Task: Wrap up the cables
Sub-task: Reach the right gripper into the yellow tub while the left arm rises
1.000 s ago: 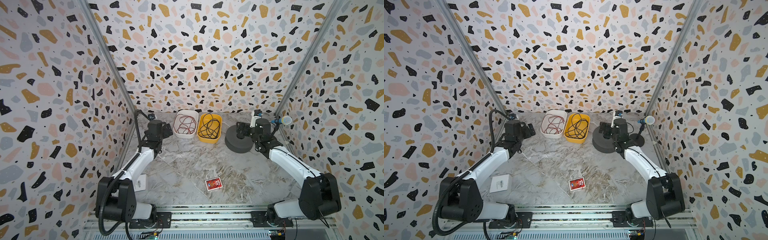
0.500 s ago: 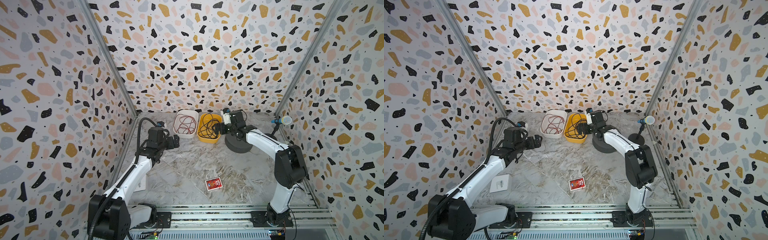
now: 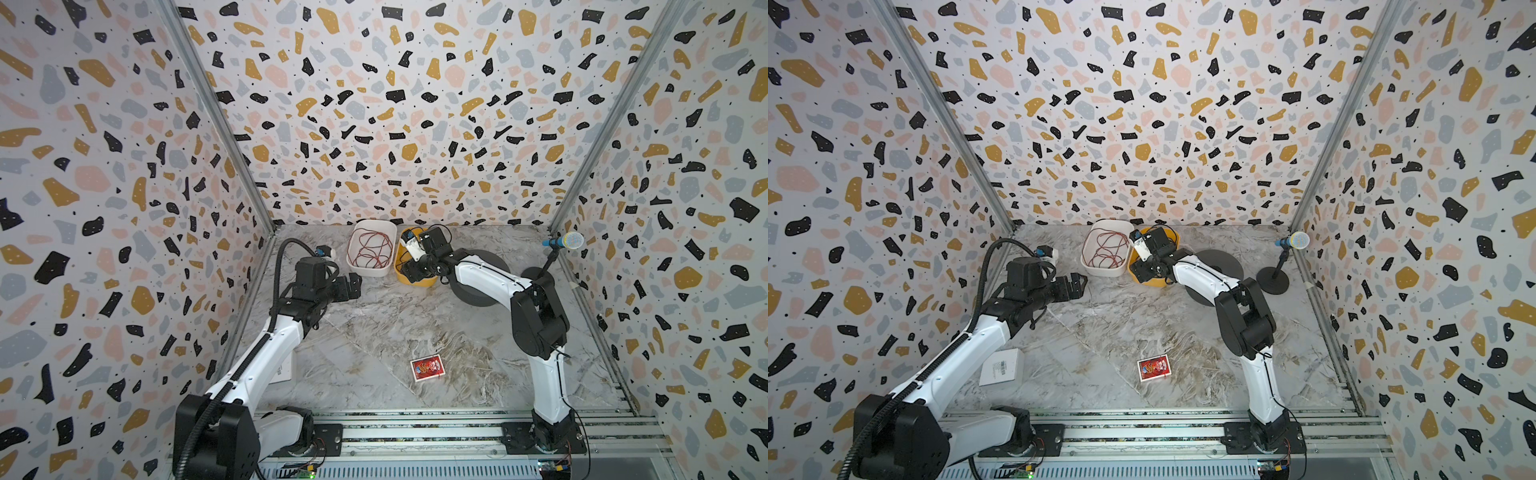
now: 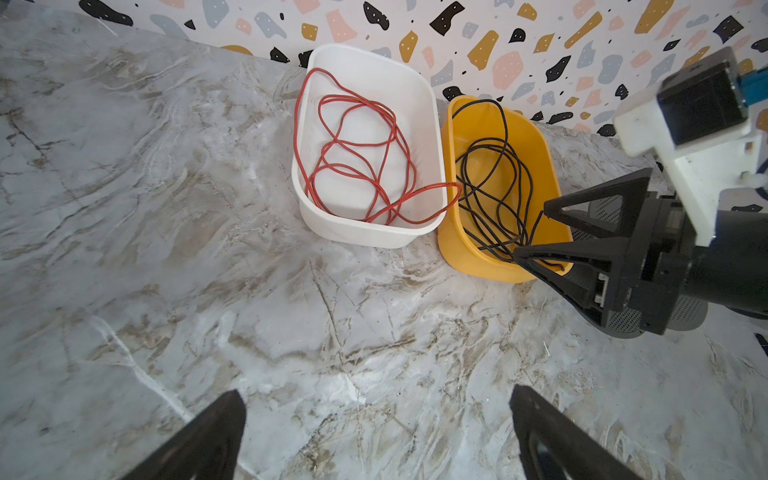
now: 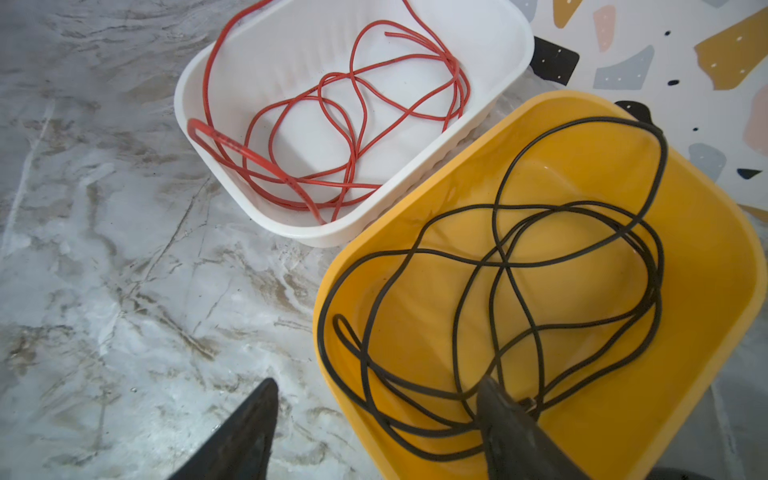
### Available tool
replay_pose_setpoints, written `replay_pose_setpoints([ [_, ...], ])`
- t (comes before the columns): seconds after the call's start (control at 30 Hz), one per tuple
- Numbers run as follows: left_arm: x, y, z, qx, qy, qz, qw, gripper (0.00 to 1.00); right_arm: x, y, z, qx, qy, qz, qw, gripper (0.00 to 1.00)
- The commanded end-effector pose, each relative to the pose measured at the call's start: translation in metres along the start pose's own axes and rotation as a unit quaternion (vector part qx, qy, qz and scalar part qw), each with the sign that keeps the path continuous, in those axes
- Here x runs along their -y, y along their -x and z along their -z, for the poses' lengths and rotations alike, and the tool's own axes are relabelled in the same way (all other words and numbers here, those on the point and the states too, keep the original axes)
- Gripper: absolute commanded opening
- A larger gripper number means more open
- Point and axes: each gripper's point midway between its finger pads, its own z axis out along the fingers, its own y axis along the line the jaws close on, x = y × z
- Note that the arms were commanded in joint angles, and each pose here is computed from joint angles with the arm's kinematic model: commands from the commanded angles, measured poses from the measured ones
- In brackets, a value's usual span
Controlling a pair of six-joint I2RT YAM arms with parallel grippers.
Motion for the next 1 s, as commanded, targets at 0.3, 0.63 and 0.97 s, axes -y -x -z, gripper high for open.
replay_pose_setpoints([
  [0.3,0.007,0.004,0.003,0.015,-0.014,0.002,1.0,1.0,-0.001,0.01,-0.019,-0.019,0.006,0.025,0.999,0.58],
  [0.63,0.004,0.002,0.002,0.014,-0.009,0.004,1.0,1.0,0.021,-0.004,-0.047,-0.083,0.0,-0.022,0.996,0.7],
  [0.97,0.003,0.002,0.001,0.015,-0.005,0.005,1.0,1.0,0.055,-0.031,-0.064,-0.127,-0.031,-0.057,0.99,0.88],
])
